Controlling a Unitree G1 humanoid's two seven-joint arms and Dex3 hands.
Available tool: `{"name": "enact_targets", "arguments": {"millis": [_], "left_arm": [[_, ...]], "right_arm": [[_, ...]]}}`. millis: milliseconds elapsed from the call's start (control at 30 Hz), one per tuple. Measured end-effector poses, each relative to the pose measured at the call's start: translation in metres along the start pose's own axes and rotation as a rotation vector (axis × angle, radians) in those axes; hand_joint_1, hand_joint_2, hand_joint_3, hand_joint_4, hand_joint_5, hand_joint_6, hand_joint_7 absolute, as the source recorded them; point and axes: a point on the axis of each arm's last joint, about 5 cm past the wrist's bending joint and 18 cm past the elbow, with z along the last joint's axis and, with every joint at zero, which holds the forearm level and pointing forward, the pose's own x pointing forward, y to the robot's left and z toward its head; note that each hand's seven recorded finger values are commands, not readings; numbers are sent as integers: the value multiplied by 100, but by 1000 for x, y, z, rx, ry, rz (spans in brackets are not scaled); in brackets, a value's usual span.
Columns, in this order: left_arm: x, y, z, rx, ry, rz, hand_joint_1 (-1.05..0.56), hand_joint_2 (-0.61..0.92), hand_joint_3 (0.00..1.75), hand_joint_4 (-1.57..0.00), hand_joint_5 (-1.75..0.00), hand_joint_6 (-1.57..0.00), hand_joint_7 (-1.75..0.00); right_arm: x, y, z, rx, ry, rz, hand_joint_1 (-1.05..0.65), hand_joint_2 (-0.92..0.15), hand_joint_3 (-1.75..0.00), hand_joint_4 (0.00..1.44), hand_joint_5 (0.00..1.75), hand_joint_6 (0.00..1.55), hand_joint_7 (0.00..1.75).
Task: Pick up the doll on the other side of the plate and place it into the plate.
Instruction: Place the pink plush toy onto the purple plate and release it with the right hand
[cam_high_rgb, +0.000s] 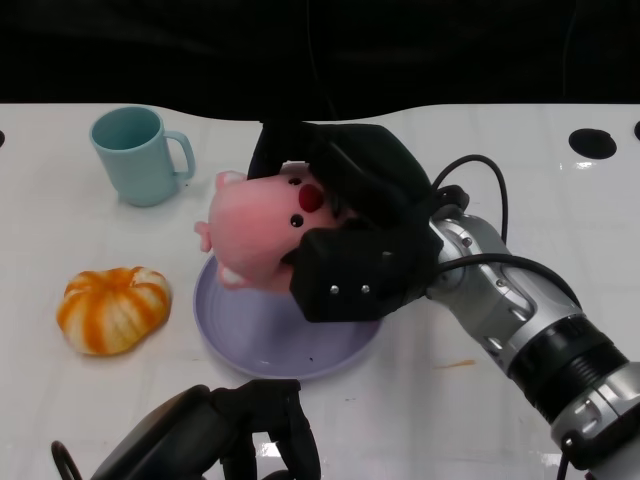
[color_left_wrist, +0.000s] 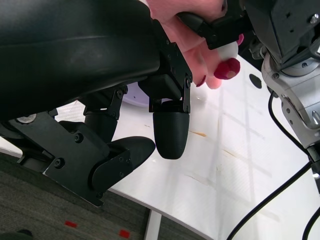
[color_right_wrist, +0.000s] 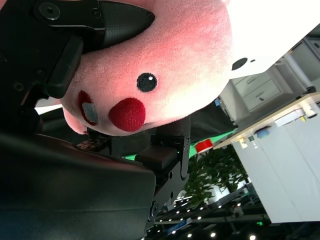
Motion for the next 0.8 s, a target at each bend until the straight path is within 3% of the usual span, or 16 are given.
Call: {"name": "enact_targets", "arguments": {"millis": [33,100,167,433,467,500,533,600,733,800], "left_arm": [[0,0,0,1,0,0,-16,53,113,-67,-172,-64,-145],[0,-1,1,-3,0,-3,-16,53,112,-67,-172,-64,-145],[1,-2,1,-5,-1,-4,-16,53,112,-67,-172,-64,-145],[1,-2,1,-1,0,-4,-16,53,112,-68,-171,-64,-145],[1,-2,1,-1,0,-4,-16,53,113,-68,-171,-64,-146],[1,-2,1,0,-1,-4,-16,52,115,-68,-171,-64,-147],[1,-2,1,1,-2,-4,-16,52,116,-68,-171,-64,-147],[1,-2,2,3,-3,-4,-16,51,117,-68,-171,-64,-148],[1,-2,2,3,-3,-4,-16,51,117,-69,-171,-64,-148],[1,-2,2,5,-7,-4,-16,50,119,-69,-171,-64,-148]], "right_arm": [[0,1,1,5,-1,9,-20,-30,-134,95,175,70,171],[1,3,2,20,-3,31,-19,-30,-132,94,175,83,129],[2,5,4,35,-4,53,-20,-31,-126,91,175,86,110],[2,5,5,50,1,75,-20,-32,-123,91,175,87,103],[3,4,4,39,11,102,-44,-55,-83,47,118,54,66],[3,1,5,8,24,167,-61,-77,-45,19,76,33,37],[3,-1,6,-31,33,239,-66,-84,-32,10,62,27,27],[3,-4,8,-76,57,330,-71,-90,-21,2,50,21,19],[4,-10,10,-90,66,342,-72,-92,-18,0,47,20,15],[4,-12,12,-100,68,363,-82,-92,-23,0,34,14,10]]}}
